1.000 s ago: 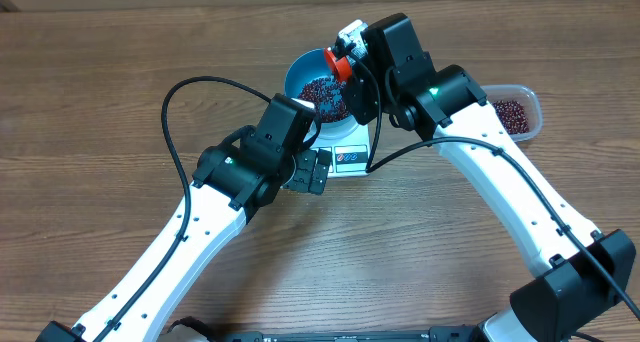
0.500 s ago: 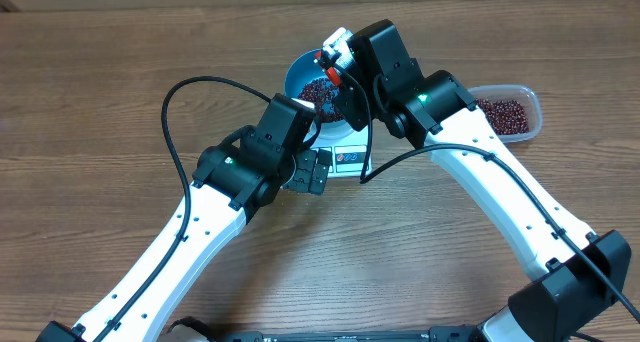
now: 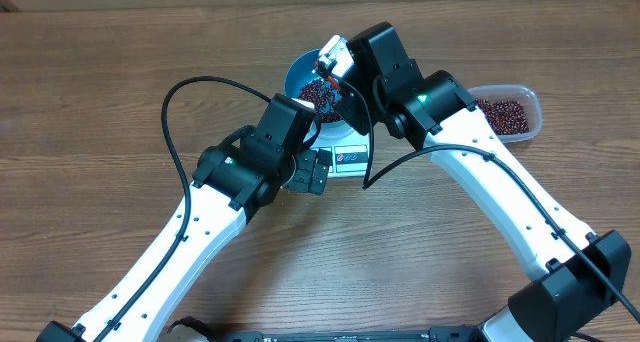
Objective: Scoop item into bowl and weigh 150g on scale
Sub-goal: 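Tilt the scoop with the right gripper to pour beans into the bowl, then move the empty scoop with the right gripper back to the bean tub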
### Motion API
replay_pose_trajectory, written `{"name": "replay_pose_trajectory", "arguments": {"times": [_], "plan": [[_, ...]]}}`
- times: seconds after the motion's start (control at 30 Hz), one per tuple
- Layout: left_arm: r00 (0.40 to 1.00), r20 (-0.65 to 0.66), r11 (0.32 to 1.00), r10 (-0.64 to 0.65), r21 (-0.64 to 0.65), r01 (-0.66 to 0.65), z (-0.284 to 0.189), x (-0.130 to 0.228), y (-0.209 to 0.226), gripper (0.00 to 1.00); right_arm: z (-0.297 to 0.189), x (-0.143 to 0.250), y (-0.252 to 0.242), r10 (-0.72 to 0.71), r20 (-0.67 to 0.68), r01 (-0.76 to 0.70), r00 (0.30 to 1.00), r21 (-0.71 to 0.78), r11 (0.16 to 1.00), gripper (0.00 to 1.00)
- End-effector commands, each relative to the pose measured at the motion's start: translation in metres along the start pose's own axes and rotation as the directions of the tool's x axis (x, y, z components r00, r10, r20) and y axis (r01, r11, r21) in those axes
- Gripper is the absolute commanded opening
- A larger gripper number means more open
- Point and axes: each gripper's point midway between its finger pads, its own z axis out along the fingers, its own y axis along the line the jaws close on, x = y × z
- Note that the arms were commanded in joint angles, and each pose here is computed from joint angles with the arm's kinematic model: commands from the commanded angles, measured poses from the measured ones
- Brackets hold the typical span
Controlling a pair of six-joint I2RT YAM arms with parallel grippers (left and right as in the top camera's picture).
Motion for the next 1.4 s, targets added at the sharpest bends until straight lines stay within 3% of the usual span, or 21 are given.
{"name": "replay_pose_trajectory", "arguments": {"times": [0.0, 0.2, 0.4, 0.6, 0.7, 0.9, 0.97, 1.0, 1.17, 1.37], "plan": [[1.000, 0.001, 1.000, 0.015, 0.002, -0.015, -0.001, 0.001, 0.000, 1.00, -0.017, -0.017, -0.006, -0.039, 0.058, 0.037, 0.998, 0.028, 0.999, 0.04], [1.000, 0.001, 1.000, 0.015, 0.002, -0.015, -0.001, 0.001, 0.000, 0.99, -0.017, -0.018, -0.006, -0.019, 0.062, 0.017, 0.998, 0.028, 0.999, 0.04], [1.000, 0.001, 1.000, 0.015, 0.002, -0.015, -0.001, 0.001, 0.000, 1.00, -0.018, -0.013, -0.035, 0.301, 0.092, -0.306, 0.949, 0.036, 0.951, 0.04], [1.000, 0.000, 1.000, 0.015, 0.002, -0.015, -0.001, 0.002, 0.000, 1.00, -0.047, -0.013, -0.048, 0.471, 0.136, -0.428, 0.872, -0.256, 0.867, 0.04], [1.000, 0.001, 1.000, 0.015, 0.002, -0.015, -0.001, 0.001, 0.000, 1.00, -0.073, -0.006, -0.074, 0.549, 0.170, -0.483, 0.818, -0.314, 0.817, 0.04], [1.000, 0.001, 1.000, 0.015, 0.002, -0.015, -0.001, 0.001, 0.000, 1.00, -0.101, 0.059, -0.148, 0.677, 0.170, -0.667, 0.716, -0.117, 0.736, 0.04], [1.000, 0.001, 1.000, 0.015, 0.002, -0.015, -0.001, 0.001, 0.000, 1.00, -0.105, 0.101, -0.177, 0.742, 0.140, -0.753, 0.656, 0.051, 0.656, 0.04], [1.000, 0.001, 1.000, 0.015, 0.002, -0.015, -0.001, 0.001, 0.000, 1.00, -0.110, 0.143, -0.197, 0.784, 0.108, -0.784, 0.611, 0.222, 0.580, 0.04], [1.000, 0.001, 1.000, 0.015, 0.002, -0.015, -0.001, 0.001, 0.000, 1.00, -0.115, 0.197, -0.214, 0.812, 0.062, -0.740, 0.581, 0.455, 0.495, 0.04], [1.000, 0.001, 1.000, 0.015, 0.002, -0.015, -0.001, 0.001, 0.000, 1.00, -0.086, 0.232, -0.204, 0.807, -0.063, -0.670, 0.587, 0.522, 0.528, 0.04]]}}
